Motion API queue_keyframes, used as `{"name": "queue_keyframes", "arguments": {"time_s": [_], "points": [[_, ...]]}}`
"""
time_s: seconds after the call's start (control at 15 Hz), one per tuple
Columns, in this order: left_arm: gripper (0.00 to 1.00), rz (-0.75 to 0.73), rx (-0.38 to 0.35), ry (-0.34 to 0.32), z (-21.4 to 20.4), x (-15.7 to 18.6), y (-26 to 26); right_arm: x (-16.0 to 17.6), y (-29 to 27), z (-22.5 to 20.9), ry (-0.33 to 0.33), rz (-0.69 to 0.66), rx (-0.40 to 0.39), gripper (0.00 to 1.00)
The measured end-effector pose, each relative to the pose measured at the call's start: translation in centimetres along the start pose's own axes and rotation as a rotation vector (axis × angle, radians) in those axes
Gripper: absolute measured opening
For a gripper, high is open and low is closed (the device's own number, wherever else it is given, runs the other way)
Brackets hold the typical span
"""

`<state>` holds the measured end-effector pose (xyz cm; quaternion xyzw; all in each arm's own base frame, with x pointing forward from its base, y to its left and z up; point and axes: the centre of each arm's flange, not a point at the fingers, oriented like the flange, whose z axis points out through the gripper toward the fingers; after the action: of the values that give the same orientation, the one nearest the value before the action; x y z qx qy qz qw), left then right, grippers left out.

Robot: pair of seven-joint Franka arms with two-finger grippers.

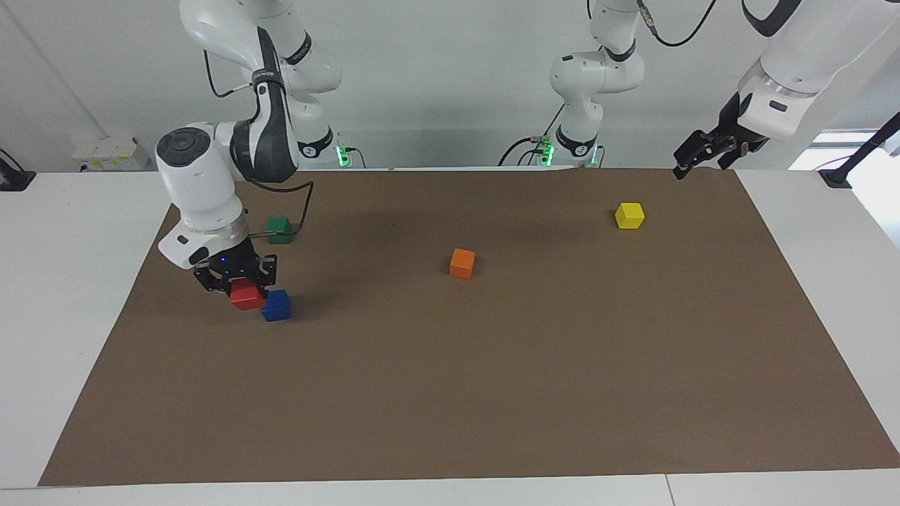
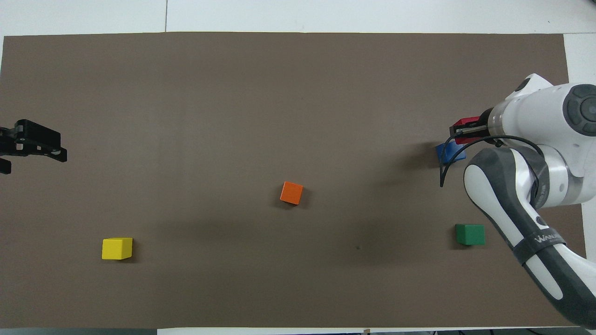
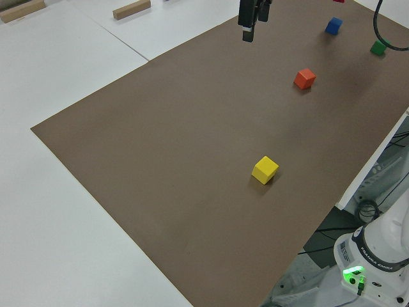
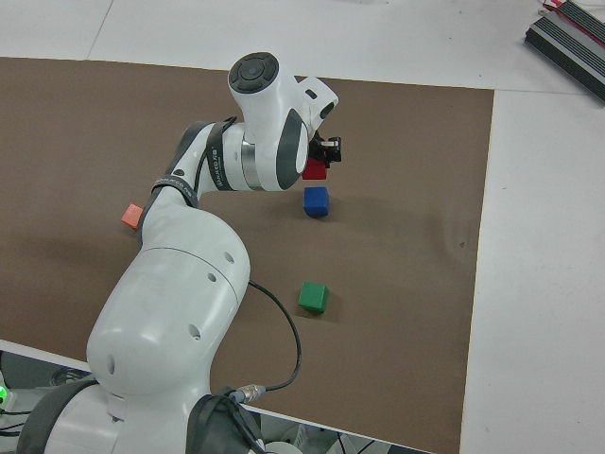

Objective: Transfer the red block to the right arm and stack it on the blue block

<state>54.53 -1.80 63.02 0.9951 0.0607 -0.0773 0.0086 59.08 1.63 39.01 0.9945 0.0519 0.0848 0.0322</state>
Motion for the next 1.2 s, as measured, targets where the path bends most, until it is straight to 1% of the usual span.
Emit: {"name": "queue_keyframes", "arguments": {"time_s": [0.13,0.27,0.47,1.0,1.2], "points": [[1.00,0.005,0.004,-0.003,0.1,0.1,0.1,-1.1,-1.3,1.2,0.035,0.006,0.007,0.58],[1.00,0.010,0.006,-0.003,0.1,0.0,0.4,-2.4,-2.0,2.2,0.048,0.004,0.011,0.58],[1.00,0.010,0.006,-0.004,0.1,0.0,0.4,-3.4,-1.9,2.3,0.045,0.006,0.012,0.58],[1.00,0.028,0.006,0.009,-0.3,-0.2,1.3,-3.8,-0.8,2.0,0.044,0.024,0.007,0.58],[1.00,0.042,0.006,0.014,-0.4,-0.2,1.7,-4.0,0.4,2.1,0.040,0.030,0.003,0.58]]}}
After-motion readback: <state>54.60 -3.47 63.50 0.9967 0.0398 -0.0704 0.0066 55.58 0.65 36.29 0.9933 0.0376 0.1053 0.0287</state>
